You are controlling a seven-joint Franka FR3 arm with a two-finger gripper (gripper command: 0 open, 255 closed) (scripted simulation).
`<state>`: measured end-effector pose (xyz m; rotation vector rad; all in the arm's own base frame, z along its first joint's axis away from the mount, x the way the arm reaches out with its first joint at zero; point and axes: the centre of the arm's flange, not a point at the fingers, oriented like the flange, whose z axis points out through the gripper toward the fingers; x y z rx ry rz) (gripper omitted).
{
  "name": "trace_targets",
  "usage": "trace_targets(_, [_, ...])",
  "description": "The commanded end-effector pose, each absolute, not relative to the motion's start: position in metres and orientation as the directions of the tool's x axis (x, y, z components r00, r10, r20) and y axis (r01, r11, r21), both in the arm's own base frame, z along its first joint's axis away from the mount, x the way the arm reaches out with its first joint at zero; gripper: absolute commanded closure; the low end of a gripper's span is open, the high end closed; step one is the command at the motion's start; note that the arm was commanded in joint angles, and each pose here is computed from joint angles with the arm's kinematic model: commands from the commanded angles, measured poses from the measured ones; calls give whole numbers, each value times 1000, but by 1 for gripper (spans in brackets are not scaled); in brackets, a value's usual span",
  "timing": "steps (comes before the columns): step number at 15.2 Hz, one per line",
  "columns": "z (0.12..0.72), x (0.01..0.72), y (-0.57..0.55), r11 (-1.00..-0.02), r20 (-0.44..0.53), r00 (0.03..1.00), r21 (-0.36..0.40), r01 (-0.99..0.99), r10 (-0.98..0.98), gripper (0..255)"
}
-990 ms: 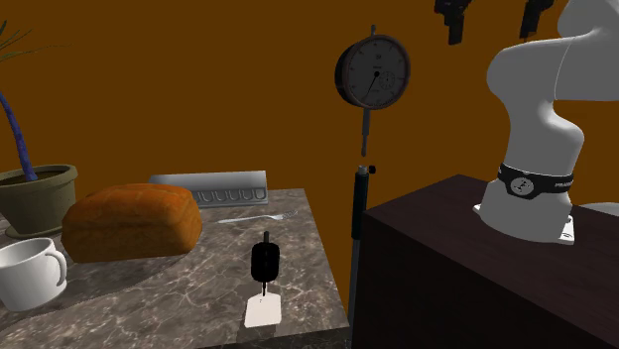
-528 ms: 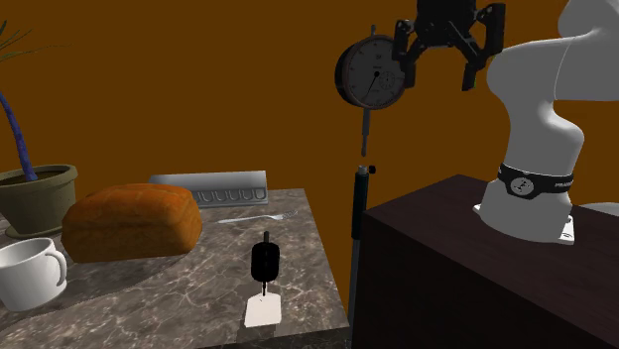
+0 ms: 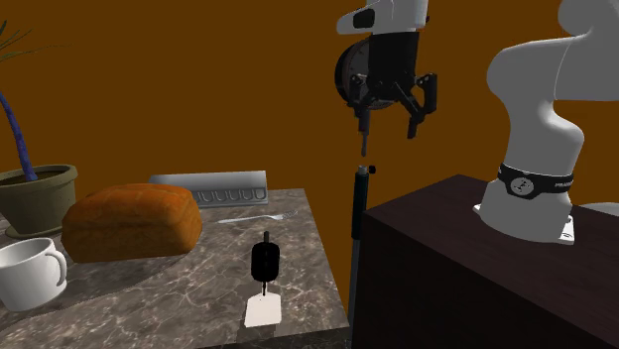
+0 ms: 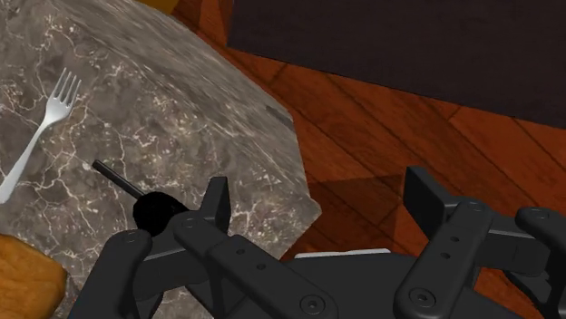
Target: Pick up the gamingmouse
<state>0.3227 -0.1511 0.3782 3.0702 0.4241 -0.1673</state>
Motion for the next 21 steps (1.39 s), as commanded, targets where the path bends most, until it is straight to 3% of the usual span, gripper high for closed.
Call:
trace_targets(1, [358, 329, -167, -944, -94, 941, 26, 328, 324, 0])
trace_targets(11, [263, 383, -229, -823, -19, 824, 42, 567, 566, 0])
trace_targets(21, [173, 459, -273, -643, 48, 641, 78, 762, 766, 0])
